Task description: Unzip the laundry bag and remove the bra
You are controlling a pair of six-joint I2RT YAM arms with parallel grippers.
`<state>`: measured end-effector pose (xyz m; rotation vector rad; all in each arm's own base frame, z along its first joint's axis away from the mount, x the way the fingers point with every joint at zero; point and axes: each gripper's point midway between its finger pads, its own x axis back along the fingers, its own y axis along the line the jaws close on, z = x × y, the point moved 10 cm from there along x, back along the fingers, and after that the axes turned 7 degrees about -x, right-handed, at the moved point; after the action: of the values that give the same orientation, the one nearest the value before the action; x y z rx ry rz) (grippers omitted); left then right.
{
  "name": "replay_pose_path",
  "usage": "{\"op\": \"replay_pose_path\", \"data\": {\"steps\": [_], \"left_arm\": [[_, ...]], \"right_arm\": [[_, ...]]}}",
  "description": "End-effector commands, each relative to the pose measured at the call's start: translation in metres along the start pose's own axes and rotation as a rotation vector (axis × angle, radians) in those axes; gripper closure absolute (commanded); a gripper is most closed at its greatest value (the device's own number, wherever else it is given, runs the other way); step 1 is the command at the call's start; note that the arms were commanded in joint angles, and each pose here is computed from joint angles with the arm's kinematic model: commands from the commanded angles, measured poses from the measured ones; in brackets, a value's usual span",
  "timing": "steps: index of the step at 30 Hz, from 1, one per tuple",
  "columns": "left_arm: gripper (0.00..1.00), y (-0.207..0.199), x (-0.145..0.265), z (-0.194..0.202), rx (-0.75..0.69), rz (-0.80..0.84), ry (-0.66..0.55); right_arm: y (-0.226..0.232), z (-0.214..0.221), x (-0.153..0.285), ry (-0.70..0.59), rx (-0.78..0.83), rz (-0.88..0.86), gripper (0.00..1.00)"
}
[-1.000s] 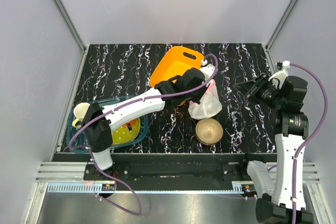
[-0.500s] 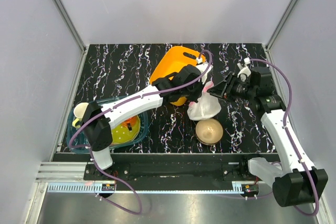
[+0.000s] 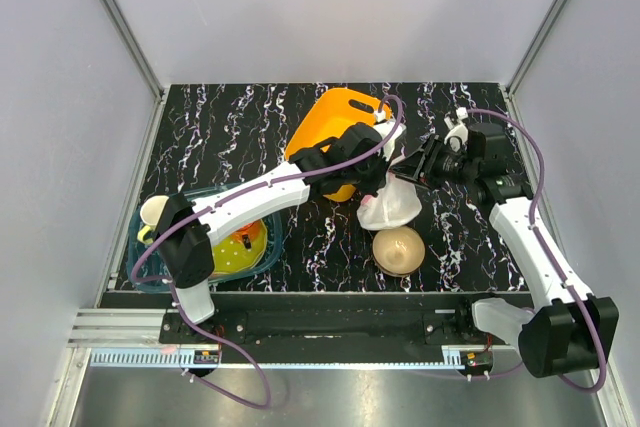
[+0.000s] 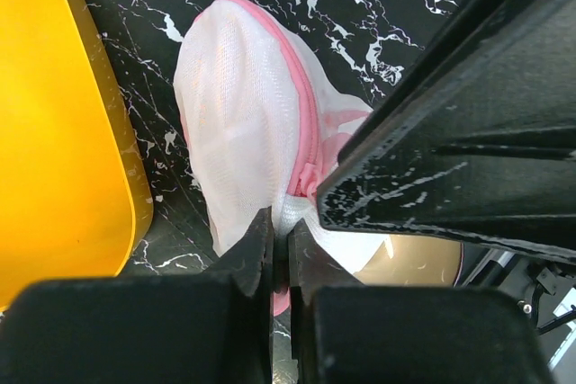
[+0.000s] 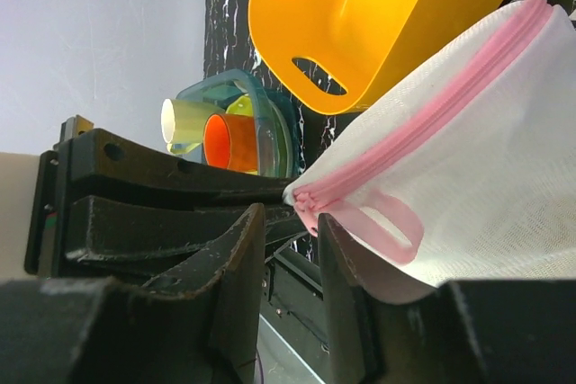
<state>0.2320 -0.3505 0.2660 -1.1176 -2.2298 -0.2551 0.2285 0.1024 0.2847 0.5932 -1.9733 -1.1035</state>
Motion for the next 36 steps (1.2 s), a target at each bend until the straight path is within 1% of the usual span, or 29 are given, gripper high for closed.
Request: {"op": "replay_pose_path", "data": {"steps": [1, 4, 7, 10, 13, 14, 16, 17, 18, 19, 20, 25, 30, 31, 33, 35, 36], "left_arm": [[1.0, -0.007, 0.023, -0.022, 0.023, 0.058, -0.1], [1.0, -0.007, 0.024, -0.022, 0.025, 0.067, -0.101], [1.0, -0.008, 0.025, -0.022, 0.028, 0.077, -0.102], [1.0, -0.008, 0.025, -0.022, 0.029, 0.085, -0.1], [1.0, -0.008, 0.025, -0.021, 0.029, 0.087, -0.095], [1.0, -0.008, 0.024, -0.02, 0.029, 0.085, -0.09], [1.0, -0.007, 0.024, -0.019, 0.031, 0.08, -0.088], [1.0, -0.007, 0.024, -0.019, 0.031, 0.077, -0.088], [1.0, -0.007, 0.024, -0.018, 0.03, 0.082, -0.089], [1.0, -0.005, 0.023, -0.017, 0.017, 0.091, -0.084], [1.0, -0.005, 0.024, -0.017, 0.01, 0.095, -0.085], [1.0, 0.008, 0.028, -0.012, -0.046, 0.07, -0.07], [1.0, 0.022, 0.034, -0.004, -0.066, 0.047, -0.057], [1.0, 0.024, 0.035, -0.004, -0.066, 0.043, -0.059], [1.0, 0.03, 0.038, -0.003, -0.06, 0.025, -0.061], [1.0, 0.033, 0.04, -0.003, -0.054, -0.001, -0.063], [1.0, 0.034, 0.039, -0.002, -0.053, -0.004, -0.061]], "right_arm": [[-0.002, -0.003, -0.009, -0.015, 0.041, -0.013, 0.6], [-0.006, -0.002, -0.012, -0.008, 0.04, 0.001, 0.58], [-0.008, -0.001, -0.013, -0.005, 0.037, 0.006, 0.58], [-0.009, 0.0, -0.013, 0.002, 0.035, 0.007, 0.6], [-0.008, 0.002, -0.011, 0.003, 0.035, 0.005, 0.69], [-0.009, 0.003, -0.01, 0.0, 0.036, 0.004, 0.74], [-0.007, 0.004, -0.008, 0.005, 0.035, -0.007, 0.83], [-0.007, 0.005, -0.009, 0.011, 0.031, -0.009, 0.92], [-0.006, 0.005, -0.007, 0.01, 0.034, -0.012, 0.96], [-0.006, 0.005, -0.007, 0.003, 0.03, -0.004, 0.99], [-0.005, 0.004, -0.006, -0.003, 0.031, 0.003, 1.0], [-0.006, 0.001, 0.002, -0.051, 0.048, 0.071, 1.0], [-0.012, -0.003, 0.01, -0.063, 0.049, 0.123, 1.0], [-0.017, -0.007, 0.013, -0.079, 0.037, 0.142, 0.99], [-0.02, -0.009, 0.018, -0.091, 0.031, 0.156, 0.9], [-0.022, -0.012, 0.022, -0.102, 0.015, 0.146, 0.7], [-0.019, -0.013, 0.022, -0.103, 0.02, 0.127, 0.69]]}}
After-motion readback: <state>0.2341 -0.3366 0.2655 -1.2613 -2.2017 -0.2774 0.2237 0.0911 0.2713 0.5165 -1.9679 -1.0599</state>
